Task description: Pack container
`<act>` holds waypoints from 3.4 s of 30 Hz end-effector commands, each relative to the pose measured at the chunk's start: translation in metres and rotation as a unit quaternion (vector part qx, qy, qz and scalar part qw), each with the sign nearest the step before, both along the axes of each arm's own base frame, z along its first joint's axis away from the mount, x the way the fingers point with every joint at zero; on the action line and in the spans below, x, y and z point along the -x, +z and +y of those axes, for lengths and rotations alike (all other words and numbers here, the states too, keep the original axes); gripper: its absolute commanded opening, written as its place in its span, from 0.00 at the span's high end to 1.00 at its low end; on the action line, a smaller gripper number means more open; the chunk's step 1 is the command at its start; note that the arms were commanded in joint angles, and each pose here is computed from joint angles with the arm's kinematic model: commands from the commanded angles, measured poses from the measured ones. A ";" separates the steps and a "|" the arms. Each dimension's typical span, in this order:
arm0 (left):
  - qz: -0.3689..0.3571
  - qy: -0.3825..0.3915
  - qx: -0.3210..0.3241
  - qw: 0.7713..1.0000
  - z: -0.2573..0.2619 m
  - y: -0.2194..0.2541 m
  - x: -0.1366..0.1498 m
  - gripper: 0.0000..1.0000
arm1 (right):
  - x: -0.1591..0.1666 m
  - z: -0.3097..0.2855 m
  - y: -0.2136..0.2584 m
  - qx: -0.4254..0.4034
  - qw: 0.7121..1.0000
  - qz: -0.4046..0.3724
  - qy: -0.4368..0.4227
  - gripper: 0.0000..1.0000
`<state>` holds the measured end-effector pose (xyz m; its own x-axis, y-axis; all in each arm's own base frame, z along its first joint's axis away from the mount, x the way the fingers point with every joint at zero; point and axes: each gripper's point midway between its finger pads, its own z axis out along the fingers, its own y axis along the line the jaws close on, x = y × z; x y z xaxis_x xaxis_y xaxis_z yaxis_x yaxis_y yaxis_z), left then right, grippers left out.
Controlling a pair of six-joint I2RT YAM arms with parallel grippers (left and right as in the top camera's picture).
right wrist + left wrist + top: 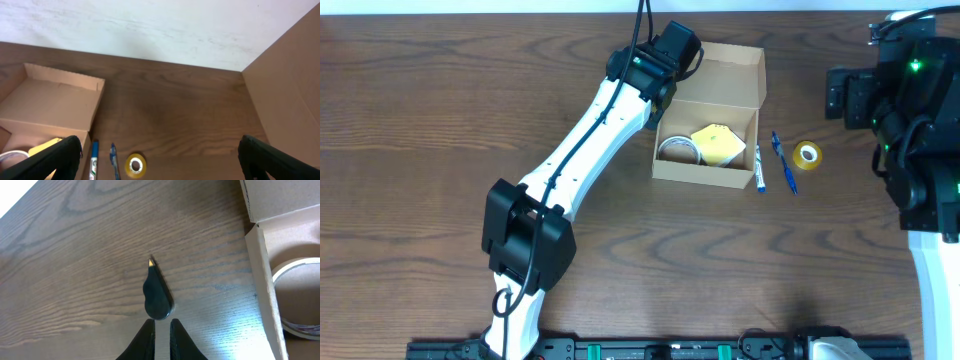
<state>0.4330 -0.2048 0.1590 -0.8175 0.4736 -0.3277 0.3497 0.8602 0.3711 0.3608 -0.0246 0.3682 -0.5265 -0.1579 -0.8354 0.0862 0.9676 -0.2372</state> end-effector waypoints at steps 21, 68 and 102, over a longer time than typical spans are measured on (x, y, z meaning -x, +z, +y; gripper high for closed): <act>-0.005 -0.032 0.051 0.998 -0.017 0.010 -0.006 0.87 | 0.003 0.000 0.002 -0.005 1.000 0.004 -0.002 0.01; 0.113 0.065 0.138 0.982 0.064 -0.125 -0.003 0.65 | 0.001 0.004 0.000 0.000 1.000 0.006 0.006 0.01; 0.130 0.110 0.165 0.971 0.078 -0.160 -0.008 0.55 | 0.004 0.008 -0.006 0.001 1.000 0.022 0.012 0.02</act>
